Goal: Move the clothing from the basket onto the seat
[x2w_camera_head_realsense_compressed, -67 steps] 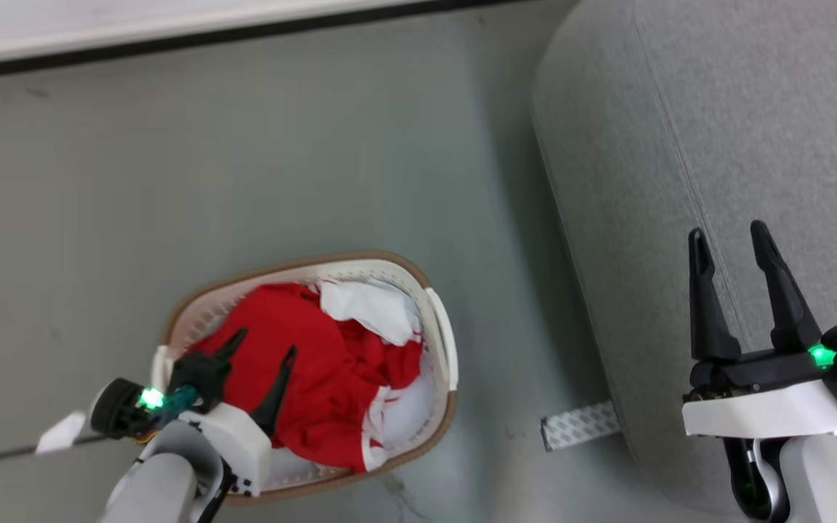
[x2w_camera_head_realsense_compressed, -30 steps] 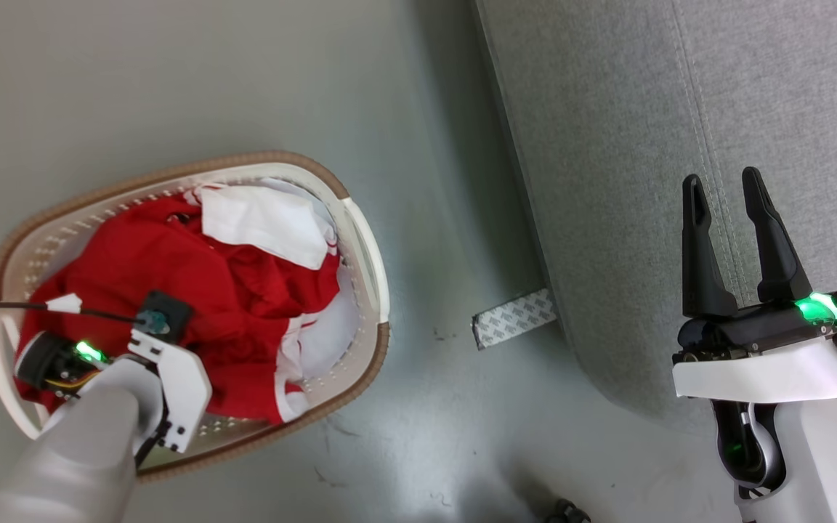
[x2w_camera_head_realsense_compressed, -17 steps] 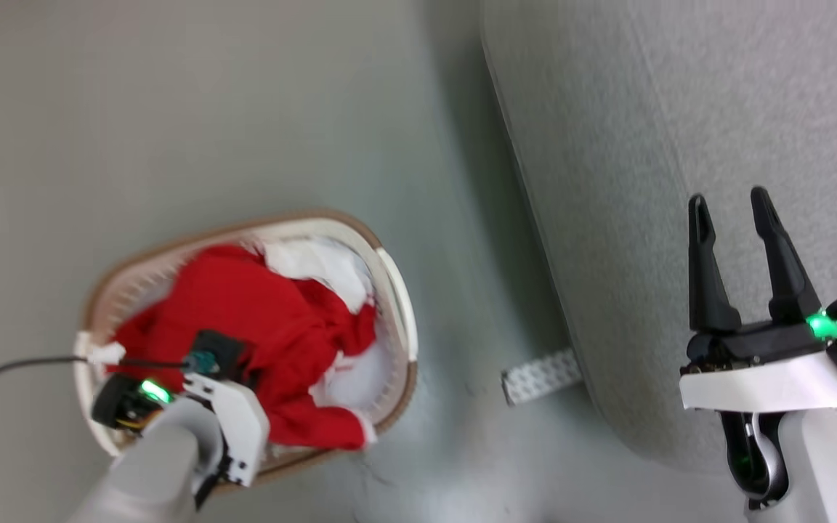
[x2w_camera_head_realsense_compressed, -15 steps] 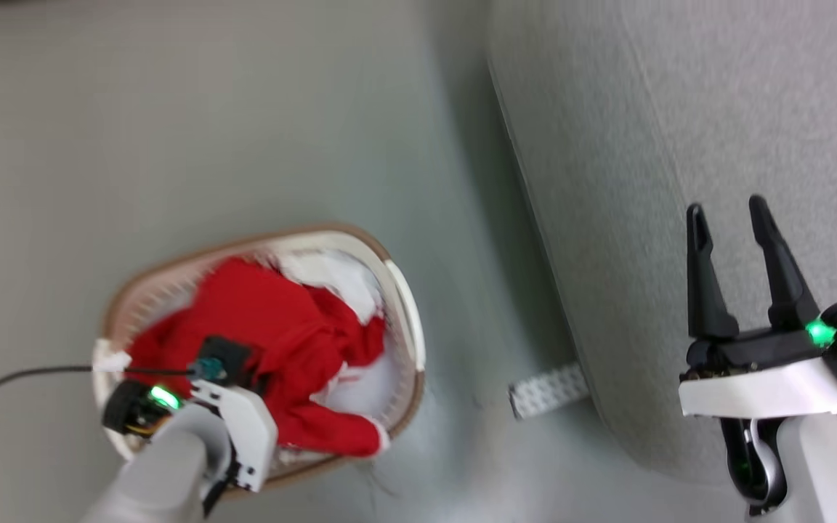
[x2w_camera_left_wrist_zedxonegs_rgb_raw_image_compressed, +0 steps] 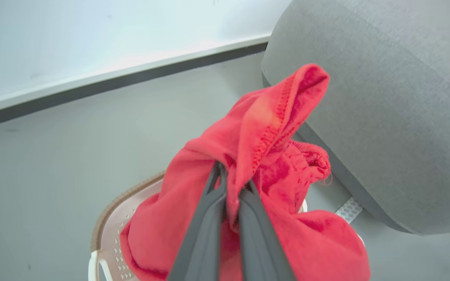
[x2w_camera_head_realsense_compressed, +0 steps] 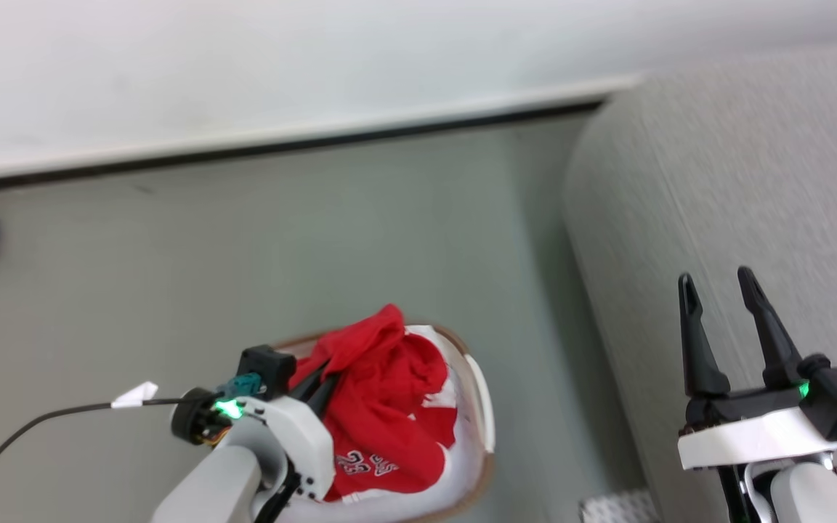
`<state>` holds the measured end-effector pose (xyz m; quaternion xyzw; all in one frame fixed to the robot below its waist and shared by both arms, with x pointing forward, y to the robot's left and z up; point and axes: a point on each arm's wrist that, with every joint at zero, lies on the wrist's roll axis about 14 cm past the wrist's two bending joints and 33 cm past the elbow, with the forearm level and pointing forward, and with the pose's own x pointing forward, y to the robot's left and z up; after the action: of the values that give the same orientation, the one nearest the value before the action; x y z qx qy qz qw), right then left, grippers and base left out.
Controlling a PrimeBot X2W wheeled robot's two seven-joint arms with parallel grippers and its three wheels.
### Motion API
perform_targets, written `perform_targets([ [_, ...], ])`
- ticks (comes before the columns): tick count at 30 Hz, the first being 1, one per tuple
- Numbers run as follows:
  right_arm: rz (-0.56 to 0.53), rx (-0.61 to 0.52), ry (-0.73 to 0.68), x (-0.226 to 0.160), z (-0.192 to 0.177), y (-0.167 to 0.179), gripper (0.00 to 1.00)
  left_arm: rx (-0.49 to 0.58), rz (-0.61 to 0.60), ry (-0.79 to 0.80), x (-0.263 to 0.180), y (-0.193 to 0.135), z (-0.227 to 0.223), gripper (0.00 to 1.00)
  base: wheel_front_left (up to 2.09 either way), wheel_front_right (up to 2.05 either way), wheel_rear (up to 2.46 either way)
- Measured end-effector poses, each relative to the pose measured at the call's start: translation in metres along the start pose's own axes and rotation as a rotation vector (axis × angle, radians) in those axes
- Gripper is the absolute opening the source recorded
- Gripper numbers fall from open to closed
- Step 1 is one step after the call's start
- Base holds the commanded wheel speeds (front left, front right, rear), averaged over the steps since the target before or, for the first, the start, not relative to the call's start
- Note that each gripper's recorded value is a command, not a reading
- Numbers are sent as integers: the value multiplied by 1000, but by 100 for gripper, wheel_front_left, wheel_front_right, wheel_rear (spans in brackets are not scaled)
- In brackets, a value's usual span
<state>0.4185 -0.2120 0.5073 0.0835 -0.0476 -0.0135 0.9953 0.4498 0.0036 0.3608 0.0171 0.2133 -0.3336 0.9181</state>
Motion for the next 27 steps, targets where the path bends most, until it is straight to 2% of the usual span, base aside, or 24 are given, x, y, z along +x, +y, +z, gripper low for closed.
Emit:
perform_targets([
  [5, 57, 26, -30, -3, 11, 22, 100, -11, 45, -147, -26, 2, 46, 0, 0, 0, 0],
  [15, 185, 63, -49, -9, 19, 70, 100, 32, 86, -480, -84, 1, 150, 0, 0, 0, 0],
  [27, 297, 88, -64, -20, 27, 109, 100, 108, 114, -744, -149, -8, 225, 0, 0, 0, 0],
])
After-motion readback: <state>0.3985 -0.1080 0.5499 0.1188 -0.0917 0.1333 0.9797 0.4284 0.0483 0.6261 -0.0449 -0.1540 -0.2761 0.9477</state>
